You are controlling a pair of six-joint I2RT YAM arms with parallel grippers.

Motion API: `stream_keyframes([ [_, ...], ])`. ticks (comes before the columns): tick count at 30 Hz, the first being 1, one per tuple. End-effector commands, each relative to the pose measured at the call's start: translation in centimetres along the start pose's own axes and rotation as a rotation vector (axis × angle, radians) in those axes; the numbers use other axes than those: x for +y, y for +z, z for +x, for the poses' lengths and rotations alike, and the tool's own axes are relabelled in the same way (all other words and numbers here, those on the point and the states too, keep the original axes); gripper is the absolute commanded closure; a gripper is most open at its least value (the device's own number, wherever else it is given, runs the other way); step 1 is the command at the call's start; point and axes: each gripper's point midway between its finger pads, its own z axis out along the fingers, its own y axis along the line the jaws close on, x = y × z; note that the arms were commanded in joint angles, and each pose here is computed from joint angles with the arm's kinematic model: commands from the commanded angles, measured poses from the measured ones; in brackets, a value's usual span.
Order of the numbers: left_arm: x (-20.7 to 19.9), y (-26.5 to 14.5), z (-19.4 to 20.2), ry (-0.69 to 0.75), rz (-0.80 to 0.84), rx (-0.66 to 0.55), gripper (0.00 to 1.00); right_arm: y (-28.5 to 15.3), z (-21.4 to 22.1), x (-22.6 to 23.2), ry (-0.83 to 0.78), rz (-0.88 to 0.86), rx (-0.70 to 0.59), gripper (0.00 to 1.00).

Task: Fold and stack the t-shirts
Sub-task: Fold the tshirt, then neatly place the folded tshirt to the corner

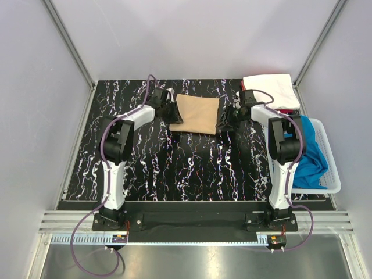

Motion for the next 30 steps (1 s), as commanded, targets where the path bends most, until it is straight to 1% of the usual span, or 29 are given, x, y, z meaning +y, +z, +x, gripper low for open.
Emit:
stream_keyframes([
  [1,0.4,-1.5,-2.0,0.008,-0.005,-0.006,0.70,-3.5,-5.3,3.3,-0.061,-0.011,-0.193,0.46],
  [2,-1.2,-2.9,-2.6,0.014,0.047,-0.014,0.69,-3.3,-6.1,3.5,-0.061,-0.011,-0.204,0.45],
  [3,-2.0,-3.6,-2.9,0.016,0.068,-0.021,0.69,-3.1,-6.5,3.7,-0.062,-0.010,-0.213,0.43],
  [4,-3.3,-5.2,-3.8,0.029,0.097,-0.048,0.68,-3.3,-7.6,4.3,-0.071,-0.020,-0.234,0.38],
  [5,-4.0,-6.1,-3.6,0.029,0.122,-0.037,0.68,-2.5,-7.7,3.7,-0.065,-0.010,-0.227,0.37],
  [7,-5.6,-8.4,-4.2,0.046,0.160,-0.054,0.67,-2.3,-9.1,4.5,-0.092,-0.030,-0.244,0.34],
  [8,-6.2,-9.2,-3.8,0.051,0.183,-0.043,0.67,-1.3,-9.1,4.1,-0.090,-0.030,-0.227,0.32],
  [10,-6.7,-10.5,-3.2,0.050,0.201,-0.026,0.67,-1.1,-10.3,4.9,-0.107,-0.054,-0.243,0.31],
  [12,-7.7,-12.4,-2.3,0.070,0.242,-0.017,0.66,0.2,-10.4,4.4,-0.101,-0.058,-0.224,0.30],
  [13,-8.2,-13.5,-2.1,0.089,0.255,-0.027,0.66,0.3,-11.1,4.7,-0.104,-0.062,-0.238,0.30],
  [14,-7.6,-13.6,-1.0,0.089,0.243,0.003,0.66,1.0,-11.1,4.1,-0.097,-0.052,-0.230,0.30],
  [16,-7.9,-15.1,-0.3,0.104,0.253,-0.002,0.65,1.4,-11.6,3.7,-0.096,-0.035,-0.244,0.30],
  [17,-7.7,-15.2,1.0,0.100,0.267,0.028,0.65,2.2,-11.5,3.1,-0.092,-0.025,-0.233,0.30],
  [19,-7.9,-16.2,1.7,0.119,0.279,0.028,0.65,2.8,-11.6,3.3,-0.100,-0.042,-0.226,0.30],
  [20,-7.5,-16.2,2.7,0.118,0.282,0.050,0.65,3.7,-11.2,2.8,-0.092,-0.040,-0.207,0.30],
  [23,-7.1,-17.3,3.9,0.148,0.273,0.054,0.65,4.6,-10.4,2.5,-0.093,-0.043,-0.176,0.32],
  [26,-6.5,-18.1,4.4,0.181,0.236,0.036,0.65,5.1,-9.4,2.3,-0.098,-0.026,-0.159,0.36],
  [30,-7.0,-19.0,4.4,0.195,0.252,0.014,0.65,5.8,-9.0,1.6,-0.104,0.023,-0.156,0.43],
])
